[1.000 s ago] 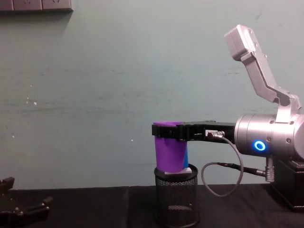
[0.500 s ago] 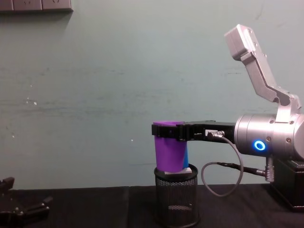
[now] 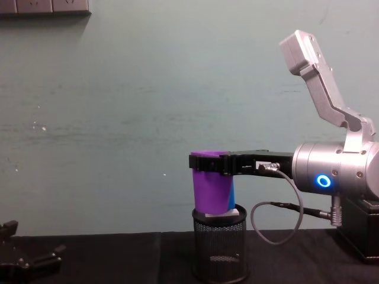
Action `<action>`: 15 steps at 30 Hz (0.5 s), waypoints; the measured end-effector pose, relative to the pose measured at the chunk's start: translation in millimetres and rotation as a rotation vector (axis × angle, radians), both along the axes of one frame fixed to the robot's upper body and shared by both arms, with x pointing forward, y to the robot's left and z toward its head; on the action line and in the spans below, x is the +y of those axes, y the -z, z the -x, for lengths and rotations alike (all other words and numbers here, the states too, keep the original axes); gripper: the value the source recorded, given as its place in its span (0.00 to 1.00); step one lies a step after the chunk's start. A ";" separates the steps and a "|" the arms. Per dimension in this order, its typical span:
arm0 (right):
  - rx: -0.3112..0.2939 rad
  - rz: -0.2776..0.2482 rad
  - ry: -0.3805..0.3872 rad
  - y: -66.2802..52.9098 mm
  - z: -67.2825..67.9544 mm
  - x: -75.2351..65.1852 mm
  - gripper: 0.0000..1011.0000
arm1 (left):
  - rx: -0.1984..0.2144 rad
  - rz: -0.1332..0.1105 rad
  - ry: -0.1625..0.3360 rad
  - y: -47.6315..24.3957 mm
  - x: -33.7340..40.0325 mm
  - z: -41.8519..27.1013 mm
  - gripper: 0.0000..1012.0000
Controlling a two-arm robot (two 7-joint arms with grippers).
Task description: Pick up one cup with a gripper and tap it against the other cup.
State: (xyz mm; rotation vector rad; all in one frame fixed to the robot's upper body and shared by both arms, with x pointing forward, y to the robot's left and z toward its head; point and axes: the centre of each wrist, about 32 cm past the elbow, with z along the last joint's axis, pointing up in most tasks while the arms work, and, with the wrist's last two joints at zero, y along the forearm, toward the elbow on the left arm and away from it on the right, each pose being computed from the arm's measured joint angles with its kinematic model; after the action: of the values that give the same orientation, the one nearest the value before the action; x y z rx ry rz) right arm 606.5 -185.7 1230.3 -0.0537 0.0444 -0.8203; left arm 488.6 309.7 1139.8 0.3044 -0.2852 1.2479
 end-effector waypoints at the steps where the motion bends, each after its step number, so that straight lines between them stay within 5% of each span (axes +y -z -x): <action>1: 0.000 0.000 0.000 0.0 0.0 0.0 0.72 | 0.000 0.000 0.000 0.0 0.0 0.0 0.99; 15: 0.000 0.000 0.000 0.0 0.0 0.0 0.72 | 0.000 0.000 0.000 0.0 0.0 0.0 0.99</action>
State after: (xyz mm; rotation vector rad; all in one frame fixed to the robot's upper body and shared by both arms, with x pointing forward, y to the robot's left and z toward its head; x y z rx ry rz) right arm 606.5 -185.7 1230.3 -0.0537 0.0444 -0.8203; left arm 488.6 309.7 1139.8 0.3045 -0.2851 1.2479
